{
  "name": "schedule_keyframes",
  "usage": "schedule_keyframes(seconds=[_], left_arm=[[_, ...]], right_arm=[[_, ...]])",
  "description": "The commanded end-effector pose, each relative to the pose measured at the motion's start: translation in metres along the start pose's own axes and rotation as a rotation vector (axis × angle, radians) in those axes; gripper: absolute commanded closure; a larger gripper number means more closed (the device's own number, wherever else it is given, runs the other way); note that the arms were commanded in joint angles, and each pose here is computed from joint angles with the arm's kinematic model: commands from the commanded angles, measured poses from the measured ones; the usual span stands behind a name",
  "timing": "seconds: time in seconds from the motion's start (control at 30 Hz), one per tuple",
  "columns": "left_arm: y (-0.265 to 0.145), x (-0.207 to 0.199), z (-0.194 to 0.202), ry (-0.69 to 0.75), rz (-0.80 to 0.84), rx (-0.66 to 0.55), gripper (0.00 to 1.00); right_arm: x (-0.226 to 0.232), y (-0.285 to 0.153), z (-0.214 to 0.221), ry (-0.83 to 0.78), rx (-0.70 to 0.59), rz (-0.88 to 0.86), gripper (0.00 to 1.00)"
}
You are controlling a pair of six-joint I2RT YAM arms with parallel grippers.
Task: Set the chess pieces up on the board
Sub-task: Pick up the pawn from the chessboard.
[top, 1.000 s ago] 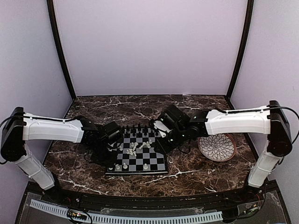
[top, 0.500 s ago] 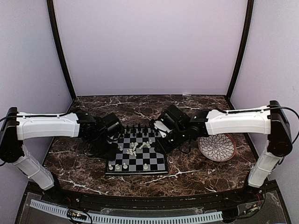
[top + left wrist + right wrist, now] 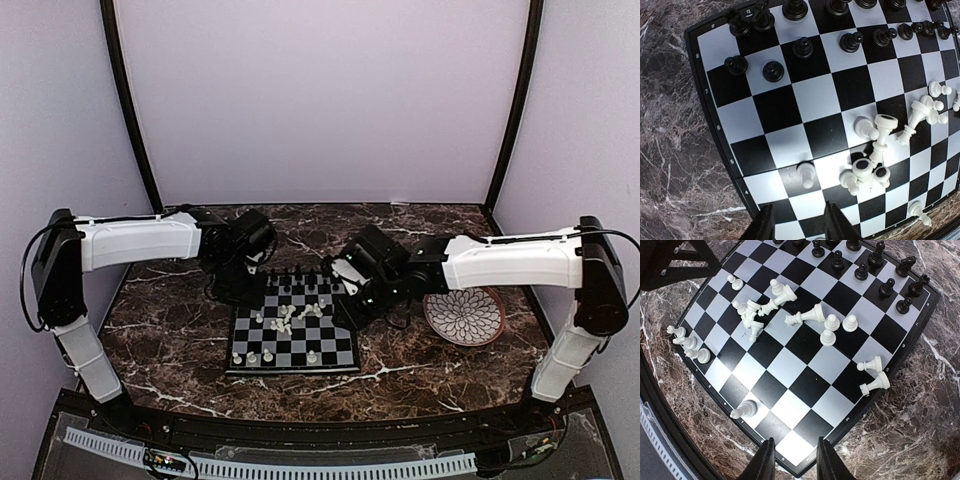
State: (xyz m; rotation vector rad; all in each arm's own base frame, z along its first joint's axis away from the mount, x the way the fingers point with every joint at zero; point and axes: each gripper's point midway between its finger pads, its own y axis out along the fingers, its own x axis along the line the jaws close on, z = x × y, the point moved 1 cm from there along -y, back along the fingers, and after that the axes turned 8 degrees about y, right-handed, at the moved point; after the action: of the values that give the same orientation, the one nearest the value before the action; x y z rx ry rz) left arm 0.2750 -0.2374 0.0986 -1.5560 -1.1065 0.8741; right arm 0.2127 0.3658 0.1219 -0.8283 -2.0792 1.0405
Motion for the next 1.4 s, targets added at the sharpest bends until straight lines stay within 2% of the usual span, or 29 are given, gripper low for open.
schedule_keyframes(seconds=[0.0, 0.33, 0.7, 1.0, 1.37], left_arm=[[-0.001, -0.005, -0.017, 0.039, 0.036, -0.011, 0.65], [0.02, -0.007, -0.017, 0.058, 0.036, 0.047, 0.71], [0.031, -0.005, -0.008, 0.064, 0.023, 0.096, 0.73], [0.034, -0.007, -0.001, 0.063, 0.043, 0.119, 0.8], [0.041, -0.005, 0.004, 0.062, 0.036, 0.138, 0.8]], right_arm=[[-0.003, -0.013, -0.003, 0.014, -0.037, 0.006, 0.7], [-0.01, -0.018, 0.001, 0.034, -0.051, 0.031, 0.7], [-0.011, -0.018, 0.002, 0.039, -0.052, 0.031, 0.7], [-0.009, -0.016, 0.002, 0.031, -0.044, 0.025, 0.7], [-0.008, -0.012, 0.001, 0.015, -0.037, 0.022, 0.7]])
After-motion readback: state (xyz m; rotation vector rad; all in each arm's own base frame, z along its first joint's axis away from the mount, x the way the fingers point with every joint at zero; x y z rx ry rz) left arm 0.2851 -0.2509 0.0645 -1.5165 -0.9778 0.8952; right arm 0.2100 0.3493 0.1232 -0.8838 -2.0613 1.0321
